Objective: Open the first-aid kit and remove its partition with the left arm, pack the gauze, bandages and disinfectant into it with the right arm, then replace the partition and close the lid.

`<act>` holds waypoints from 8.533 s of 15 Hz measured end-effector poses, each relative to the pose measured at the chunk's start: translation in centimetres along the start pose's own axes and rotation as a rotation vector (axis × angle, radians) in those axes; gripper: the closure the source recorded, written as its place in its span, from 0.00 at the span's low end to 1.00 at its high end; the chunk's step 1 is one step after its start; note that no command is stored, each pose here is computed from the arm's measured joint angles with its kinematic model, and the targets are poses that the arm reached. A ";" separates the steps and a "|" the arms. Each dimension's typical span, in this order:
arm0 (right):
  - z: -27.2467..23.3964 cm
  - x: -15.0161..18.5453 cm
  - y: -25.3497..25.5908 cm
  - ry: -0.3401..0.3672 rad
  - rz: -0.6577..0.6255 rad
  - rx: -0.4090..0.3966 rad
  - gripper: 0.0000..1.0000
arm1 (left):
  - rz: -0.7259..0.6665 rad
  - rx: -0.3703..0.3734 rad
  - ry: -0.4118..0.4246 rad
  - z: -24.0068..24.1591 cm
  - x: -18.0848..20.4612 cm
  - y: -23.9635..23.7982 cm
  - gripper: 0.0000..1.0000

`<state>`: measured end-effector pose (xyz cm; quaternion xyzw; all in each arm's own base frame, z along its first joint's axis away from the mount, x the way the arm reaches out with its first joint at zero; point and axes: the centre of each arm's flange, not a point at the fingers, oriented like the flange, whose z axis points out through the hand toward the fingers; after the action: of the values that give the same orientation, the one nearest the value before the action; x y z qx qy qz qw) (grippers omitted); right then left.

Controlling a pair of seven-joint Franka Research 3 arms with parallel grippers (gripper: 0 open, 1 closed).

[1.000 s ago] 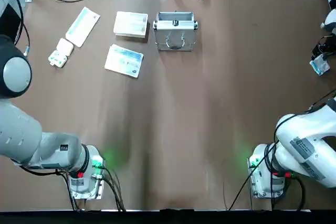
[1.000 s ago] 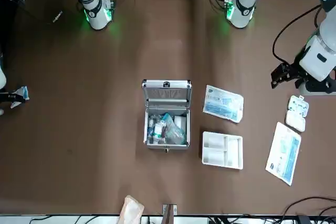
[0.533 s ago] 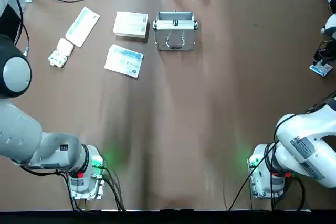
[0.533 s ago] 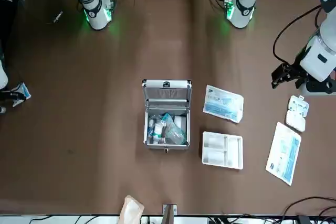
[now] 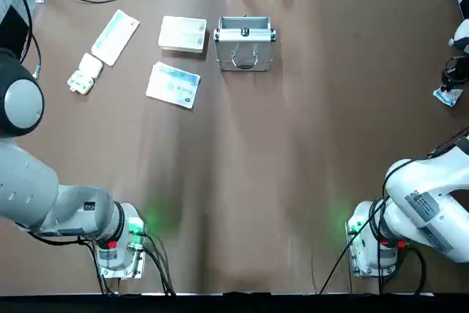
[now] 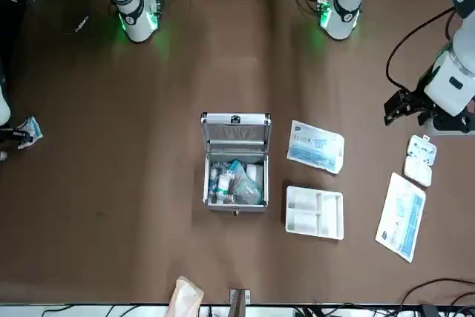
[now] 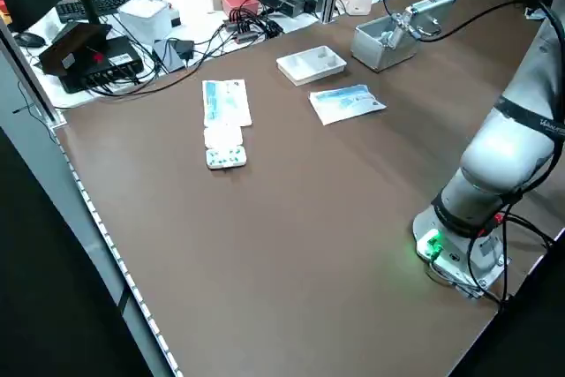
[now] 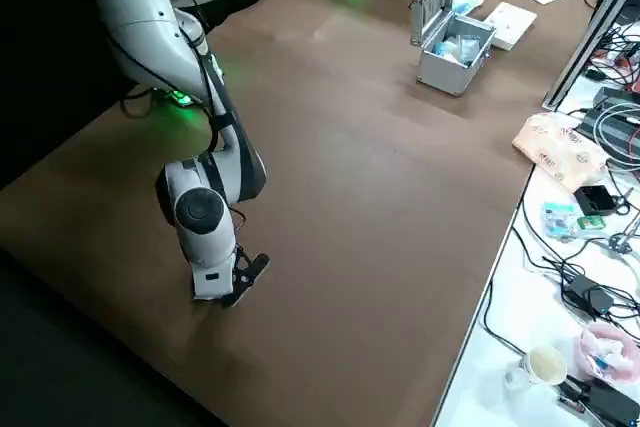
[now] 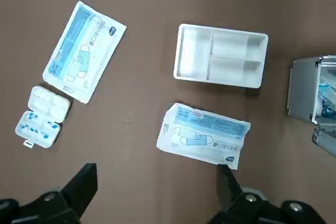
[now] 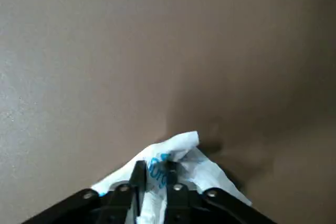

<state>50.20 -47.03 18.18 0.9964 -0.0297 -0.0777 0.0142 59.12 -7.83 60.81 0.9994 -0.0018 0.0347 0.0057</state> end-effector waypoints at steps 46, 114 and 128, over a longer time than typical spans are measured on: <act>-26.9 8.8 -78.8 0.131 0.819 0.477 0.94 | 0.004 0.000 -0.004 0.0 -0.1 0.2 0.00; -37.5 6.9 -58.6 0.100 0.245 0.130 0.33 | 0.115 -0.077 0.016 41.3 9.0 11.4 0.11; -43.6 4.5 -45.1 0.105 -0.010 0.120 0.24 | 0.131 -0.045 0.012 42.0 9.0 10.6 0.52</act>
<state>63.99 -1.31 59.09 0.9983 -0.0283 -0.0236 -0.0444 71.00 -18.99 19.70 0.9965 -0.0678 0.0409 0.0258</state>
